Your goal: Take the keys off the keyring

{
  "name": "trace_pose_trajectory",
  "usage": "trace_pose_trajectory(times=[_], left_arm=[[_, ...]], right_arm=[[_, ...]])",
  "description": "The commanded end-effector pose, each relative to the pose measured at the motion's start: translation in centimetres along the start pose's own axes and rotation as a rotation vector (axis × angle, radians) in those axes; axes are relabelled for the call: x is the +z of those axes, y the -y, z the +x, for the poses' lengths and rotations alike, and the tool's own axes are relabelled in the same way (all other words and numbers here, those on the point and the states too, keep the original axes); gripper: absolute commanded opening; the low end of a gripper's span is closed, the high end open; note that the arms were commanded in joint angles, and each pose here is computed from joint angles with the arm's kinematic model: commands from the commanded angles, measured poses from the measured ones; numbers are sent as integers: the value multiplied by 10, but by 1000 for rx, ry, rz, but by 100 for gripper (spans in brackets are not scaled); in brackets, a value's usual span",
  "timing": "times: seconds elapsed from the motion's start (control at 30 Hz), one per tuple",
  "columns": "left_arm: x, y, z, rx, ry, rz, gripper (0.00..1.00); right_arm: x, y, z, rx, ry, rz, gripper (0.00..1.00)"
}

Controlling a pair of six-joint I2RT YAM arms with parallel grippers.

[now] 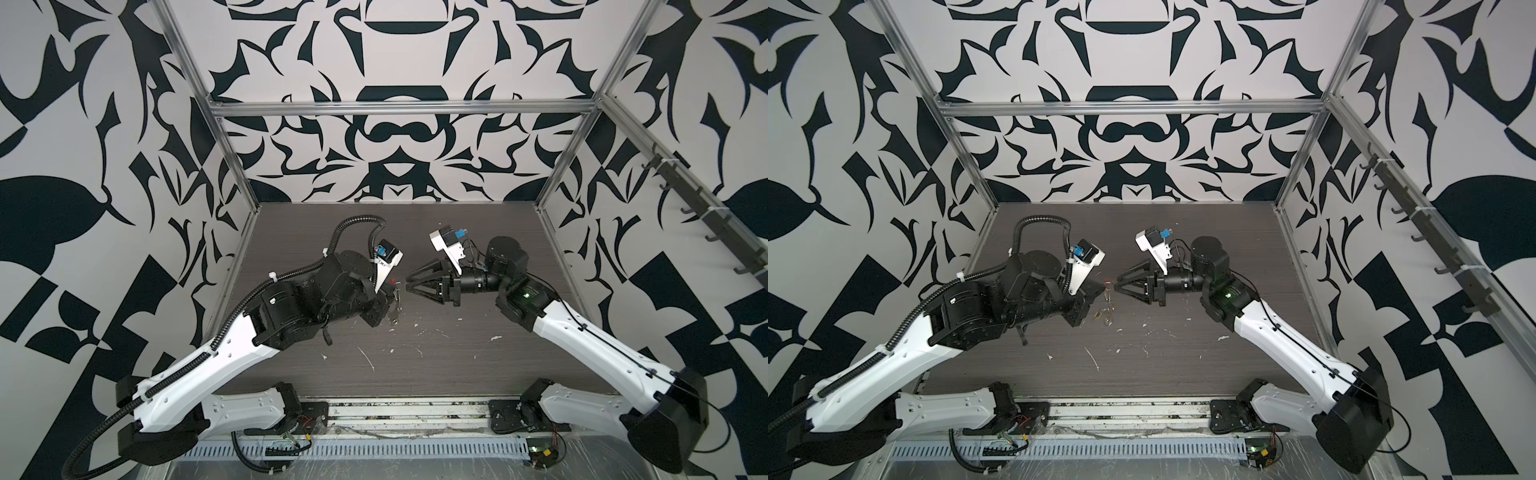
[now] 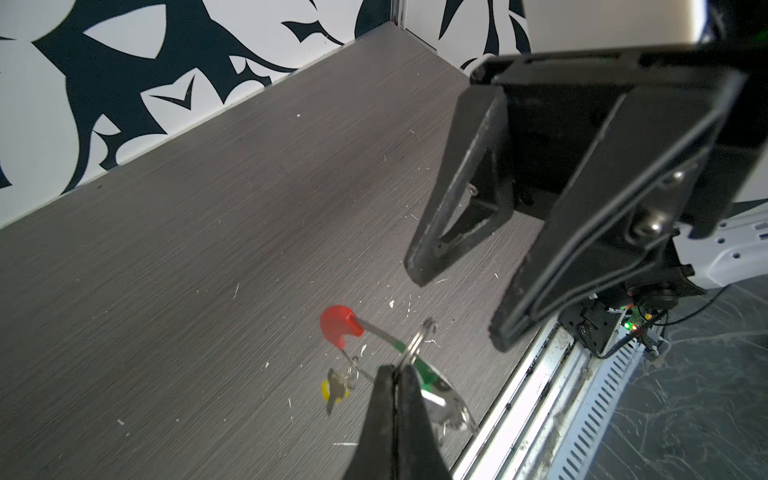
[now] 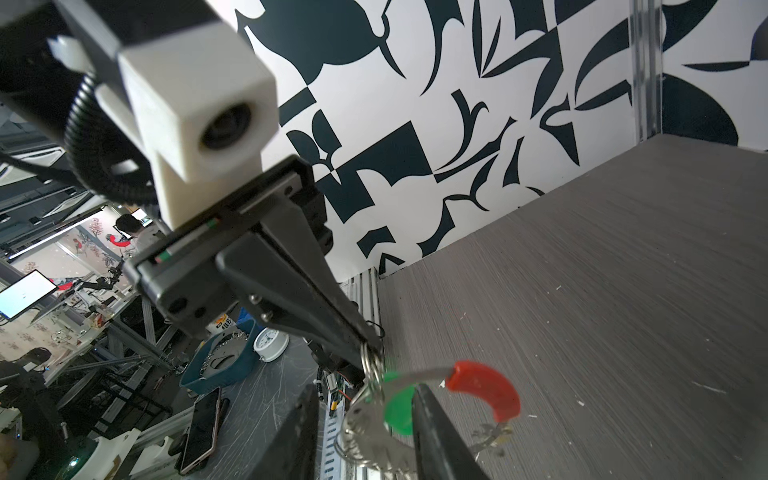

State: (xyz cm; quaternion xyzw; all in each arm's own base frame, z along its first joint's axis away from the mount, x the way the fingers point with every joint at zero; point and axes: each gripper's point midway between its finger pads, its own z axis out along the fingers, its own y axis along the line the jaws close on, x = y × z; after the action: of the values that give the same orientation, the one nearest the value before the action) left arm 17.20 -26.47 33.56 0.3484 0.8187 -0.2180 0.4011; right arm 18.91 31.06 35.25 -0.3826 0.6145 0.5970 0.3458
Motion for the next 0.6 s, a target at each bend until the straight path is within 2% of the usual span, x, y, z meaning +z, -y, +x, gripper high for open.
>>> trace_pose_trajectory(times=[0.0, 0.07, 0.33, 0.57], left_arm=[[-6, 2, -1, -16, -10, 19, 0], [-7, 1, -2, -18, -6, 16, 0], [-7, -2, -2, -26, -5, 17, 0], [-7, -2, -2, -30, -6, 25, 0]], right_arm=[[3, -13, -17, -75, 4, -36, 35], [6, -12, -17, -76, -7, -36, 32], [18, -20, 0, -89, -85, -58, 32], [20, -14, 2, -89, -90, -27, 20]])
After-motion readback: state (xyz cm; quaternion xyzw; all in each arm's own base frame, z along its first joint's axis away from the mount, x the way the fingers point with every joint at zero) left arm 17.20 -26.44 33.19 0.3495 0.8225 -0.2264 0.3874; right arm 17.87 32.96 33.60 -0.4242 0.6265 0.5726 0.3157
